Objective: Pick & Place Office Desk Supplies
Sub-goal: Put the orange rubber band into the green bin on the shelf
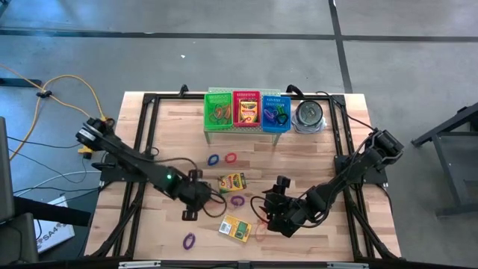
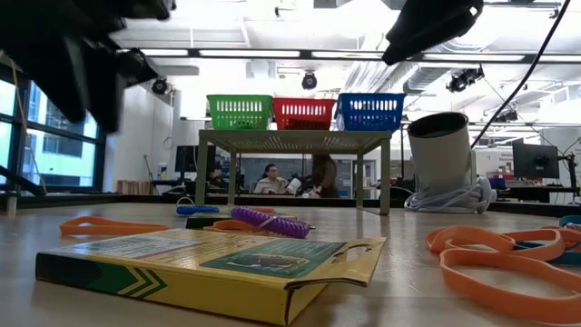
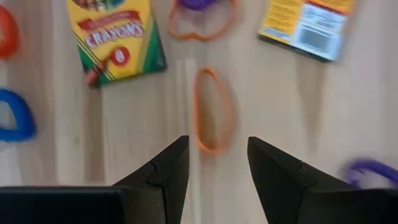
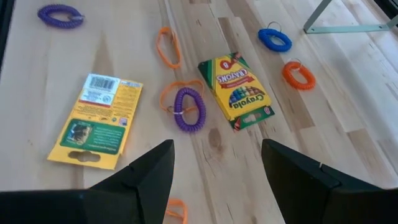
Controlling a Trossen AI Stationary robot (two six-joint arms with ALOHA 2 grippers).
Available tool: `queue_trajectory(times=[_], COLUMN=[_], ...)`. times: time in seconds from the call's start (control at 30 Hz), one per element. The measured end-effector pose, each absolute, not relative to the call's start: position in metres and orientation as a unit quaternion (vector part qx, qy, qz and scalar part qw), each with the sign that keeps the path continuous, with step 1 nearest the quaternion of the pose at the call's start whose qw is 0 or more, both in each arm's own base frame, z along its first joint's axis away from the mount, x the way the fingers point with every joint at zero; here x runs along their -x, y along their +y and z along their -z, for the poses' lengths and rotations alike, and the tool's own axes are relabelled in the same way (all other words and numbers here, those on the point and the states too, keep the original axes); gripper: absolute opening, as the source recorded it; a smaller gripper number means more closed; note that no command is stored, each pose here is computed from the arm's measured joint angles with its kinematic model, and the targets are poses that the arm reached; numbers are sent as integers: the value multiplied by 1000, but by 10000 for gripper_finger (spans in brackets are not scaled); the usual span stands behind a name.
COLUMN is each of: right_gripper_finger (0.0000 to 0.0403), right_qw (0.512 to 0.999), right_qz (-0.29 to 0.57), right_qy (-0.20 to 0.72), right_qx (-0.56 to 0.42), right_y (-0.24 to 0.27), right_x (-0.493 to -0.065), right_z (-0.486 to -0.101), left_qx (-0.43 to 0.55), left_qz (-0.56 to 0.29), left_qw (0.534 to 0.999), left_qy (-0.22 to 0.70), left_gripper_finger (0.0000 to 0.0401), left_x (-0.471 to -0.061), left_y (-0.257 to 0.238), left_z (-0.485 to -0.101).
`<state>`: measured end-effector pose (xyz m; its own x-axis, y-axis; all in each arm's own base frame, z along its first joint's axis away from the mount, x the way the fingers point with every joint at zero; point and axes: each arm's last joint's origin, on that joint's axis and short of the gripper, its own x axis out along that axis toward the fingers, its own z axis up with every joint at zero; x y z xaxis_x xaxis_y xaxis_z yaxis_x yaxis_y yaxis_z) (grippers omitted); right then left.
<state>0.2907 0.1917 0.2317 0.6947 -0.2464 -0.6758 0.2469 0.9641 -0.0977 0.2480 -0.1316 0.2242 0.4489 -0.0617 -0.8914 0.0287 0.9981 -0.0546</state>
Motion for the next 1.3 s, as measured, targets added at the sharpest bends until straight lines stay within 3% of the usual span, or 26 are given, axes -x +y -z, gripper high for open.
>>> queue_trajectory(times=[0.37,1.3], right_gripper_finger=[231,231], right_qw=[920,923], right_qz=[132,126], right_qy=[369,364], right_qx=[-1,5], right_y=[191,191], right_x=[-289,-290], right_z=[-223,-224], left_qx=[-20,-29], left_qz=[38,29], left_qw=[827,829], left_qy=[561,558], left_gripper_finger=[156,156], left_x=[-274,-278], left_y=[-146,-141], left_z=[-171,-168])
